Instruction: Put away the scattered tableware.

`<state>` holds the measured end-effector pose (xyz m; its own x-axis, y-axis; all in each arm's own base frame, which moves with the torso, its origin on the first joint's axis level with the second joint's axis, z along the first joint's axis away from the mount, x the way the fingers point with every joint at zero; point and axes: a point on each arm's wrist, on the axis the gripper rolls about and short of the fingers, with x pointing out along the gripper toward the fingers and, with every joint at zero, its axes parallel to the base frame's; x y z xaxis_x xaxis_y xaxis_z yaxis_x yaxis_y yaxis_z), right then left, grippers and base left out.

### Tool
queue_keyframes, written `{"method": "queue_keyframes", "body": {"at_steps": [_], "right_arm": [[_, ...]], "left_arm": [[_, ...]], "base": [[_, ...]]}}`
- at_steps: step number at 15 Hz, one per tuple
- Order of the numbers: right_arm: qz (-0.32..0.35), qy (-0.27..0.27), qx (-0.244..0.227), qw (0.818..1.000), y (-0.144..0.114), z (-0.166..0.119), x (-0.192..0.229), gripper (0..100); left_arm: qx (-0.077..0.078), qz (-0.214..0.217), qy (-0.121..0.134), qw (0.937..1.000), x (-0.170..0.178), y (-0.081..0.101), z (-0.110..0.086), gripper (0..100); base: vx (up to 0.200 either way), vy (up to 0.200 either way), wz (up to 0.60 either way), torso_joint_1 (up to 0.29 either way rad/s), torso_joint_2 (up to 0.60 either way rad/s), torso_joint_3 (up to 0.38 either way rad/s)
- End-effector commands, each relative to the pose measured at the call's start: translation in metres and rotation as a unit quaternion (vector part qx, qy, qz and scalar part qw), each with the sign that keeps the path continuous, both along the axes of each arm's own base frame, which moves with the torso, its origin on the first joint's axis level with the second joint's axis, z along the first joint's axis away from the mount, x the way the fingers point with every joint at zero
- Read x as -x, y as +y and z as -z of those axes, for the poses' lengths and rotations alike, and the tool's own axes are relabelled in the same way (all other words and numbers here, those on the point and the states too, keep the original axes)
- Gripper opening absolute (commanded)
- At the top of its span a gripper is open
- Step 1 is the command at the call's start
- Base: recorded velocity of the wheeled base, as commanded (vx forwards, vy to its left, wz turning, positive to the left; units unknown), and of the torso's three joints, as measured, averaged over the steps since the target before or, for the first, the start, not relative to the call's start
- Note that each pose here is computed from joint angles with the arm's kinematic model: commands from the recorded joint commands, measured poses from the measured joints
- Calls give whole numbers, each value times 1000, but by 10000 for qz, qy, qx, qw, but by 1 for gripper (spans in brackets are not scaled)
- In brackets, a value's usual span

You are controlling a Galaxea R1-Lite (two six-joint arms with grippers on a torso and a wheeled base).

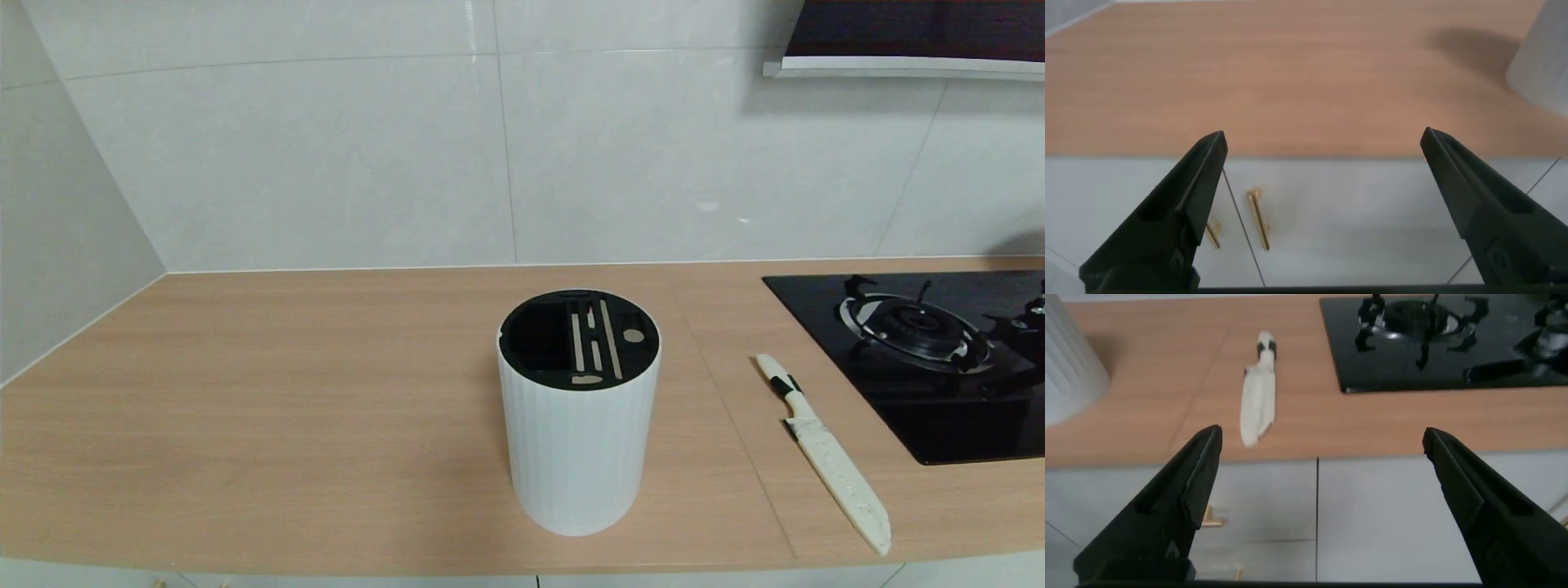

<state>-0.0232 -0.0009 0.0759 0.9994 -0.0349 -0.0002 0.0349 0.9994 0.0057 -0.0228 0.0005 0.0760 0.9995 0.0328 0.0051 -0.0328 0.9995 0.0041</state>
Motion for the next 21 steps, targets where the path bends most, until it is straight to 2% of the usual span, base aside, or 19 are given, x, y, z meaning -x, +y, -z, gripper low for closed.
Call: {"method": "queue_keyframes", "body": {"at_steps": [1, 12, 21], "right_arm": [[2, 7, -2, 10000, 0, 0, 0, 100], [-6, 7, 6, 10000, 0, 0, 0, 100], [34, -95, 151, 9998, 0, -4, 1, 100]], "left_arm": [[-2, -5, 3, 10000, 0, 0, 0, 100], [-2, -5, 3, 10000, 0, 0, 0, 100], [6, -5, 2, 10000, 0, 0, 0, 100]], "base": [[0, 0, 0, 261, -544, -300], [0, 0, 0, 244, -520, -275], [0, 0, 0, 9, -21, -11]]}}
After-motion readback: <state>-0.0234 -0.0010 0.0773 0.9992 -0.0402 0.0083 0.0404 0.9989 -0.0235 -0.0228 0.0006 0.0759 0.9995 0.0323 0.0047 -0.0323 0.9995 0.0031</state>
